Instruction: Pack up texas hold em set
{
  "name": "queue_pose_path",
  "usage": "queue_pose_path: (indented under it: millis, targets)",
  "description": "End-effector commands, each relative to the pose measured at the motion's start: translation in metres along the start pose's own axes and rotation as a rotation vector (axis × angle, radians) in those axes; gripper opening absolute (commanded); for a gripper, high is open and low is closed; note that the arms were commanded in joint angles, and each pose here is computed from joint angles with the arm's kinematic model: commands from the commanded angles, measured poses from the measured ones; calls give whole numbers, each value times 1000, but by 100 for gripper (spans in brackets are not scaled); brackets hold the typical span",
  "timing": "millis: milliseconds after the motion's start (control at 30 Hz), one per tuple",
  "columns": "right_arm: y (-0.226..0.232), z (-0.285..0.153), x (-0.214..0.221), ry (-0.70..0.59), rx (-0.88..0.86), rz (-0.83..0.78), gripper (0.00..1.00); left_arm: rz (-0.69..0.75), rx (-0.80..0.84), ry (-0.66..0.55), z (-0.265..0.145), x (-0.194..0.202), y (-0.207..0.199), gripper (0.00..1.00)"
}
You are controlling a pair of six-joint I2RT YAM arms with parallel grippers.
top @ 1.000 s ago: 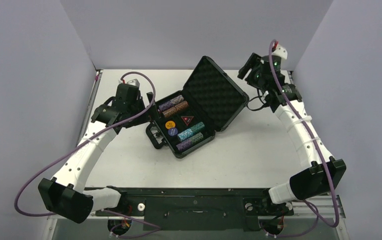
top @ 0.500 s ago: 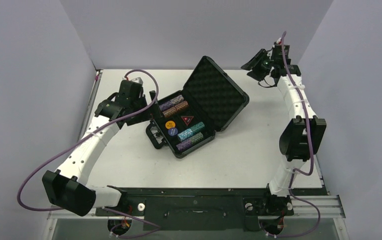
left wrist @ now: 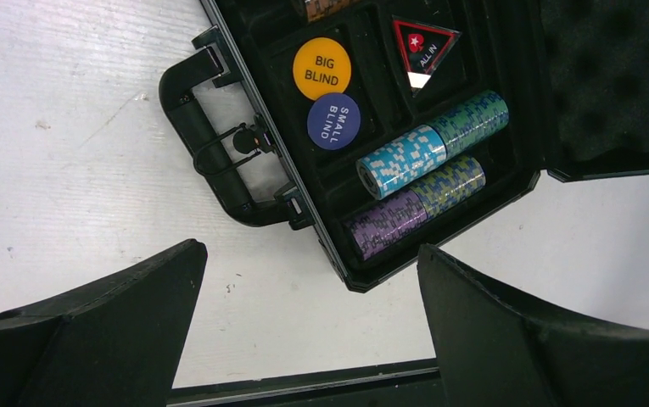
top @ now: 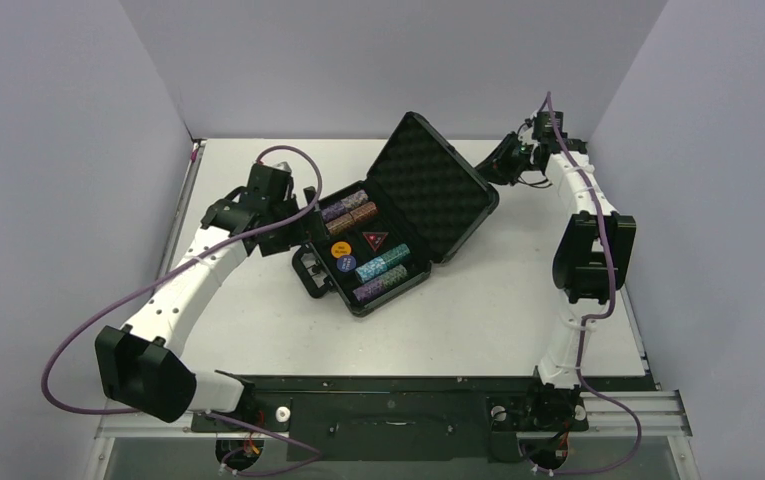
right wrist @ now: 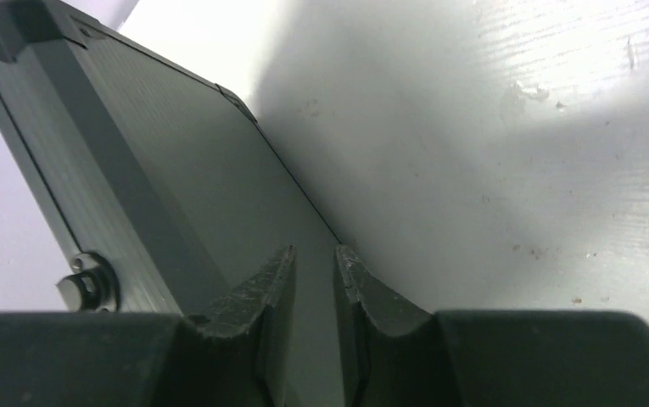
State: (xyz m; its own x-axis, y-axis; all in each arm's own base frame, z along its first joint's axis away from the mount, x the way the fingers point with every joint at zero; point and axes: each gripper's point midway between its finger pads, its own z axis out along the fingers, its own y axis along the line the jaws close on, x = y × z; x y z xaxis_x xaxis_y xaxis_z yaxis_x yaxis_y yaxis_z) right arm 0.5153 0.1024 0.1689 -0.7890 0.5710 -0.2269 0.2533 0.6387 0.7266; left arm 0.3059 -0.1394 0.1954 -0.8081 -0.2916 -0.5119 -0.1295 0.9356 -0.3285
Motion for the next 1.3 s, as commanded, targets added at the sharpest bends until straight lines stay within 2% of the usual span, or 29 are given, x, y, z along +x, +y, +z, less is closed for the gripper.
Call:
queue_pose_path:
  millis: [0, 433, 800, 1267]
  targets:
    - [9, -8, 15, 63, -63, -40, 18, -51, 26, -32, 5, -9, -4, 94]
    - [23, -12, 43, 141, -102, -71, 10, -225, -20, -35, 6, -6, 49, 94]
    - [56, -20, 76, 177, -131, -143, 9, -376, -76, 20, 23, 15, 79, 93]
    - [87, -10, 82, 179, -172, -164, 9, -398, -68, 41, 29, 23, 84, 92]
